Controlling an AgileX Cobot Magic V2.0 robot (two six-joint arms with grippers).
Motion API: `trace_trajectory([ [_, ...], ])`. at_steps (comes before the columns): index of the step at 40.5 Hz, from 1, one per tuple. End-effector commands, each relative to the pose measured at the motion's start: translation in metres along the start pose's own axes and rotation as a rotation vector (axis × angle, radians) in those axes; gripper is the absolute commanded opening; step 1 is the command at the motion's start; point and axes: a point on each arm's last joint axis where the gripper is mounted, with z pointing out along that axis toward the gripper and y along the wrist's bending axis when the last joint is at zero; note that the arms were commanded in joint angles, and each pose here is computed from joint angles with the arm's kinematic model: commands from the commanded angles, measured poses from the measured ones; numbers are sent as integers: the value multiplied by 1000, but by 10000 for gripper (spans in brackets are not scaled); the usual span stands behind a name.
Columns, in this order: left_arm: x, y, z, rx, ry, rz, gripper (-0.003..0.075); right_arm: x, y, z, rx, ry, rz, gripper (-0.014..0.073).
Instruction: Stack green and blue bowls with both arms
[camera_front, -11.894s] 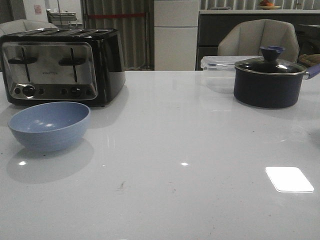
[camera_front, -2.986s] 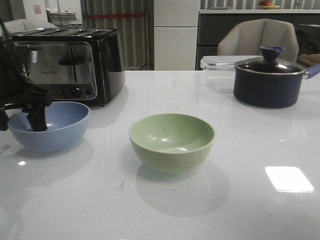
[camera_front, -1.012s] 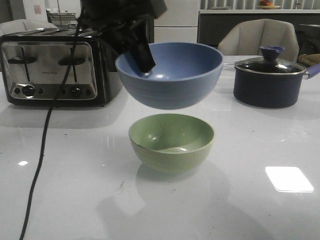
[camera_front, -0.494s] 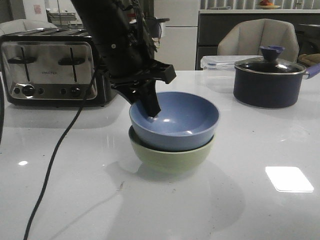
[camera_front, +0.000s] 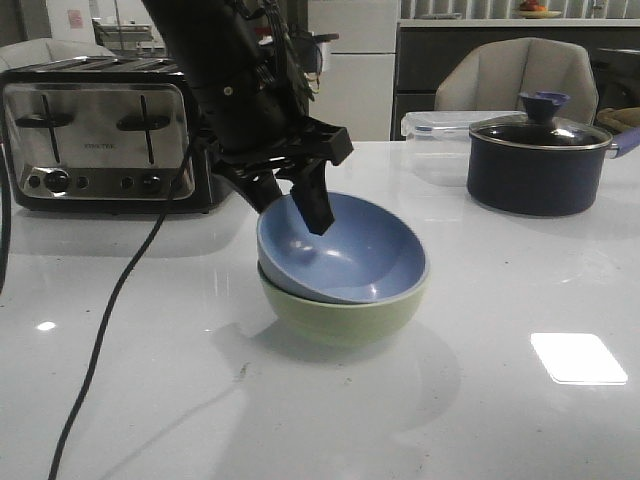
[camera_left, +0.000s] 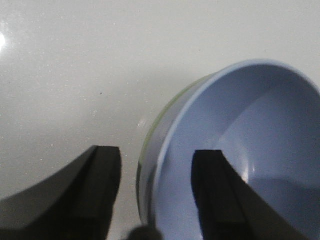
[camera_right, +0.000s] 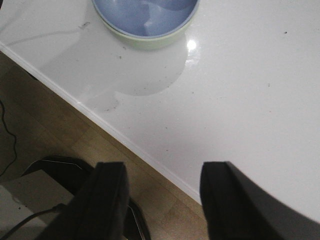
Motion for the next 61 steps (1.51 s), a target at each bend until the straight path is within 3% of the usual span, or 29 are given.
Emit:
trace_trajectory([
  [1,-17,-9,-33,2,-125,9,510,-11,-1,-8,14,-86,-1,450],
  [13,-19,-10,-41,-5,-129,23,532,-11,-1,-8,14,-86,-1,450],
  [24,-27,-21,-103,-32,-223,78,531,-11,-1,-8,14,-86,-1,450],
  [31,-14,-33,-149,-39,-293,95,531,-11,-1,-8,14,-86,-1,450],
  [40,30,-48,-197,-44,-342,105,531,-11,-1,-8,14,-86,-1,450],
  [47,83,-59,-226,-51,-379,108,531,-11,-1,-8,14,-86,-1,450],
  [61,187,-74,-251,-62,-457,119,531,-11,-1,-8,14,-86,-1,450],
])
